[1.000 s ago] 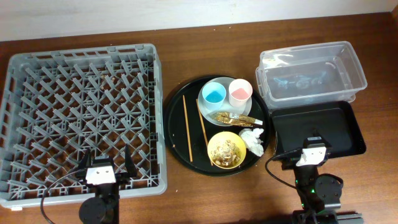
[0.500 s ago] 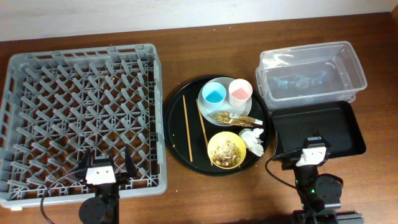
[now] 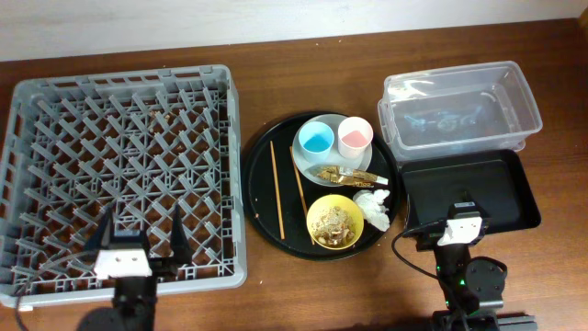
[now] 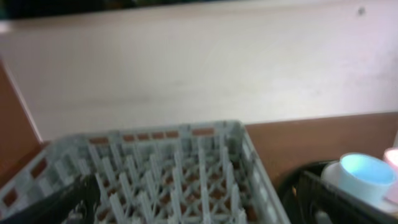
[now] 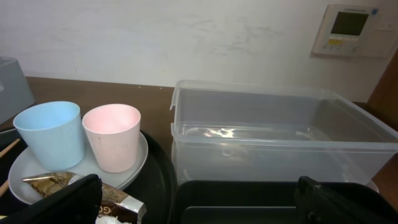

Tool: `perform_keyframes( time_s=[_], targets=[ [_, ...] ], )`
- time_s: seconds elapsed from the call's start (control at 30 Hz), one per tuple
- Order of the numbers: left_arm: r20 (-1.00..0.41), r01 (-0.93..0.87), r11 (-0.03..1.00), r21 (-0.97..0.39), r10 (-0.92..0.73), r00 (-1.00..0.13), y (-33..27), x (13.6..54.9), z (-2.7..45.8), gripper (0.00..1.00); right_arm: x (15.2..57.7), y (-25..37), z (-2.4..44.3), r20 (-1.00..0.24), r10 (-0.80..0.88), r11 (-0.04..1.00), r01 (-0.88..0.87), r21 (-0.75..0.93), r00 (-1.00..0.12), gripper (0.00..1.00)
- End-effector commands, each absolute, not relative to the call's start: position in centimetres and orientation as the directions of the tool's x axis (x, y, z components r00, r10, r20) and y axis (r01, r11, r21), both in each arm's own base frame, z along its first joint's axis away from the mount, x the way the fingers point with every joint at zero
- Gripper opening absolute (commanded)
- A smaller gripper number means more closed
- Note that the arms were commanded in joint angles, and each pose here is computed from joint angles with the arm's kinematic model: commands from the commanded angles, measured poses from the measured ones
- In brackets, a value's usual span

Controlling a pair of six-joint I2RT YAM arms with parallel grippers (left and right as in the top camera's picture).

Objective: Sort waste into correct bins and load items into the dishwasher rack
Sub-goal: 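Reach the left gripper over the black tray to the wooden chopsticks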

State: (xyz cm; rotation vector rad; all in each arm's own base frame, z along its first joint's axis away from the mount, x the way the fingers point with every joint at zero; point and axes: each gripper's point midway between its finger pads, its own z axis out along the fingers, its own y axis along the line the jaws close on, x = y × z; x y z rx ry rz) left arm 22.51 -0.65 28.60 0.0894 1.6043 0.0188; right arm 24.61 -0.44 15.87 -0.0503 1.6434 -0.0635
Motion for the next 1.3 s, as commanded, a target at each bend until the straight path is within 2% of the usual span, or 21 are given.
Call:
perform_keyframes(
  time_s=[0.0, 0.13, 0.37, 0.43, 0.5, 0.57, 0.6, 0.63, 0.67, 0.77, 0.87, 0.93, 1.0, 1.1, 1.2, 1.27],
  targets=[
    [-0.987, 0.238, 0.969, 0.063, 0.095, -0.128, -3.8, 23.6, 31.1, 0.99, 24.6, -0.7, 15.6, -0.995, -0.059, 0.998, 0.02, -0.061, -0.078, 0.99],
    [-0.927, 0.436, 0.895, -0.091, 0.084, -0.366, -7.4, 25.0, 31.4, 0.99, 24.6, -0.7, 15.6, -0.995, -0.059, 0.998, 0.02, -0.061, -0.078, 0.99],
    [-0.9, 0.637, 0.728, -0.252, 0.066, -0.431, -11.5, 26.2, 33.2, 0.99, 24.6, -0.7, 15.6, -0.995, -0.059, 0.998, 0.02, -0.061, -0.078, 0.99],
    [-0.863, 0.653, 0.681, -0.332, 0.06, -0.501, -12.4, 25.9, 32.0, 0.99, 24.6, -0.7, 15.6, -0.995, -0.059, 0.998, 0.019, -0.061, -0.078, 0.98],
    [-0.779, 0.596, 0.664, -0.452, 0.032, -0.627, -13.0, 26.0, 29.9, 0.99, 24.6, -0.7, 15.6, -0.995, -0.059, 0.998, 0.019, -0.061, -0.078, 0.99],
    [-0.71, 0.566, 0.65, -0.507, 0.057, -0.702, -13.9, 26.0, 27.8, 0.89, 24.6, -0.7, 15.6, -0.995, -0.059, 0.998, 0.02, -0.061, -0.078, 0.99],
    [-0.693, 0.567, 0.639, -0.52, 0.072, -0.717, -14.4, 25.9, 27.3, 0.77, 24.6, -0.7, 15.6, -0.995, -0.059, 0.998, 0.02, -0.061, -0.078, 0.99],
    [-0.682, 0.564, 0.64, -0.521, 0.085, -0.726, -14.8, 26.0, 26.8, 0.69, 24.6, -0.7, 15.6, -0.995, -0.059, 0.998, 0.019, -0.061, -0.078, 0.99],
    [-0.666, 0.538, 0.666, -0.516, 0.083, -0.742, -14.7, 26.3, 26.2, 0.66, 24.6, -0.7, 15.6, -0.995, -0.059, 0.998, 0.02, -0.061, -0.078, 0.99],
    [-0.621, 0.404, 0.805, -0.434, 0.058, -0.782, -13.8, 28.2, 23.9, 0.62, 24.6, -0.7, 15.6, -0.995, -0.059, 0.998, 0.02, -0.061, -0.078, 0.99],
    [-0.633, 0.455, 0.796, -0.4, 0.119, -0.765, -15.9, 28.7, 23.2, 0.63, 24.6, -0.7, 15.6, -0.995, -0.059, 0.998, 0.019, -0.061, -0.078, 0.99],
    [-0.615, 0.473, 0.783, -0.405, 0.15, -0.774, -17.0, 28.5, 22.5, 0.71, 24.6, -0.7, 15.6, -0.995, -0.059, 0.998, 0.02, -0.061, -0.078, 0.99],
    [-0.595, 0.471, 0.78, -0.411, 0.163, -0.787, -17.4, 28.5, 21.7, 0.99, 24.6, -0.7, 15.6, -0.995, -0.059, 0.998, 0.019, -0.061, -0.078, 0.99],
    [-0.564, 0.456, 0.785, -0.419, 0.169, -0.808, -17.5, 28.9, 20.6, 0.98, 24.6, -0.7, 15.6, -0.995, -0.059, 0.998, 0.02, -0.061, -0.078, 0.99],
    [-0.51, 0.391, 0.804, -0.448, 0.13, -0.85, -17.4, 29.0, 19.5, 0.89, 24.6, -0.7, 15.6, -0.995, -0.059, 0.998, 0.019, -0.061, -0.078, 0.99],
    [-0.471, 0.308, 0.86, -0.407, 0.091, -0.877, -16.0, 29.3, 18.4, 0.81, 24.6, -0.7, 15.6, -0.995, -0.059, 0.998, 0.02, -0.061, -0.078, 0.99]
  ],
)
